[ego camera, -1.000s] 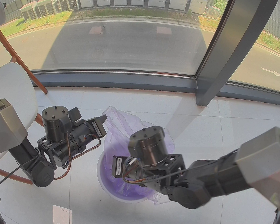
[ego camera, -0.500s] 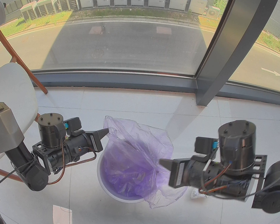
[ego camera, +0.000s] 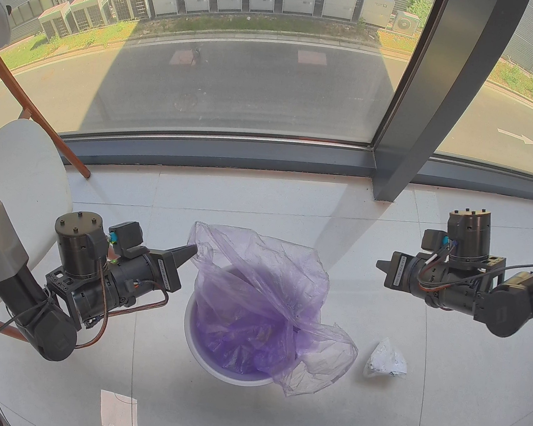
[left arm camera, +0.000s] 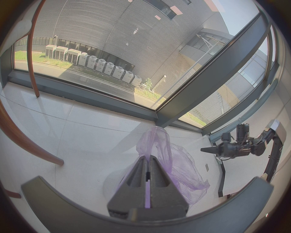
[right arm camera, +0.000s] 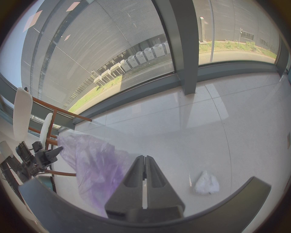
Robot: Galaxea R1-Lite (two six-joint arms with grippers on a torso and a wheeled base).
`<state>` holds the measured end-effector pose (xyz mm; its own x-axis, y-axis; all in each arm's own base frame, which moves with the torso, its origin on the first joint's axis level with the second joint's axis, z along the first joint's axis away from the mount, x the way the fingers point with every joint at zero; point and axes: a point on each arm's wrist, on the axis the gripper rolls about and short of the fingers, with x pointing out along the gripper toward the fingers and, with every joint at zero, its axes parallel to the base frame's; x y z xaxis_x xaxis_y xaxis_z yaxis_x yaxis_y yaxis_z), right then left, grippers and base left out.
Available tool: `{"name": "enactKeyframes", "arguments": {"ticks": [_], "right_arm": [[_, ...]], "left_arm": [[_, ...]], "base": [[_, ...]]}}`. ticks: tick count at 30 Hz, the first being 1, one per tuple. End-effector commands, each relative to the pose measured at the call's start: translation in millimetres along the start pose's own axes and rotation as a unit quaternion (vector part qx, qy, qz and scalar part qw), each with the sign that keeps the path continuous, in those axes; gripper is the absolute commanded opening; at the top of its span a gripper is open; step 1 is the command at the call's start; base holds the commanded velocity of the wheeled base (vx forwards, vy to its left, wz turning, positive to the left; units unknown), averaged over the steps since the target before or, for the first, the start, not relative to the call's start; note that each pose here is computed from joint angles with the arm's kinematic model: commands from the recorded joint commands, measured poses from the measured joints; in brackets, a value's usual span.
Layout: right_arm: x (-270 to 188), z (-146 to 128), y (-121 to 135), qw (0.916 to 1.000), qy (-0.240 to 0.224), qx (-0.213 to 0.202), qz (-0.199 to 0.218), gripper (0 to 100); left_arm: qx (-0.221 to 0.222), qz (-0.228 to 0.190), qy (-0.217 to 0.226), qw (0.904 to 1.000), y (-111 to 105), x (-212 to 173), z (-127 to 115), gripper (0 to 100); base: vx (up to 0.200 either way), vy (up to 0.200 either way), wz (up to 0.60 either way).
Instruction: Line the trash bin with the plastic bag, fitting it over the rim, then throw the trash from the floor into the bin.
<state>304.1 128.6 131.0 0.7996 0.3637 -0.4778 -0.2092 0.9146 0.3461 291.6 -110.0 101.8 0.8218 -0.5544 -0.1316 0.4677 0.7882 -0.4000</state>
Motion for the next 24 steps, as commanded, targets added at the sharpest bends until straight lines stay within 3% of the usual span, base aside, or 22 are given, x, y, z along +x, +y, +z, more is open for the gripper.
{"name": "enactKeyframes", "arguments": {"ticks": [1, 10, 22, 24], "right_arm": [[55, -38, 0, 0.9991, 0.035, -0.02, 0.017, 0], [61, -92, 36, 0.9908, 0.107, -0.065, 0.052, 0], [59, -115, 66, 0.9835, 0.131, -0.09, 0.087, 0], [69, -116, 84, 0.9824, 0.117, -0.096, 0.109, 0]], "left_arm": [[0.007, -0.005, -0.016, 0.9998, -5, -10, 14, 0], [-0.014, -0.003, -0.011, 0.9998, -9, -15, 21, 0], [-0.015, 0.0, -0.008, 0.9999, -8, -16, 19, 0], [-0.015, 0.001, -0.007, 0.9999, -8, -17, 18, 0]], "base": [[0.0, 0.0, 0.0], [0.0, 0.0, 0.0], [0.0, 0.0, 0.0], [0.0, 0.0, 0.0]]}}
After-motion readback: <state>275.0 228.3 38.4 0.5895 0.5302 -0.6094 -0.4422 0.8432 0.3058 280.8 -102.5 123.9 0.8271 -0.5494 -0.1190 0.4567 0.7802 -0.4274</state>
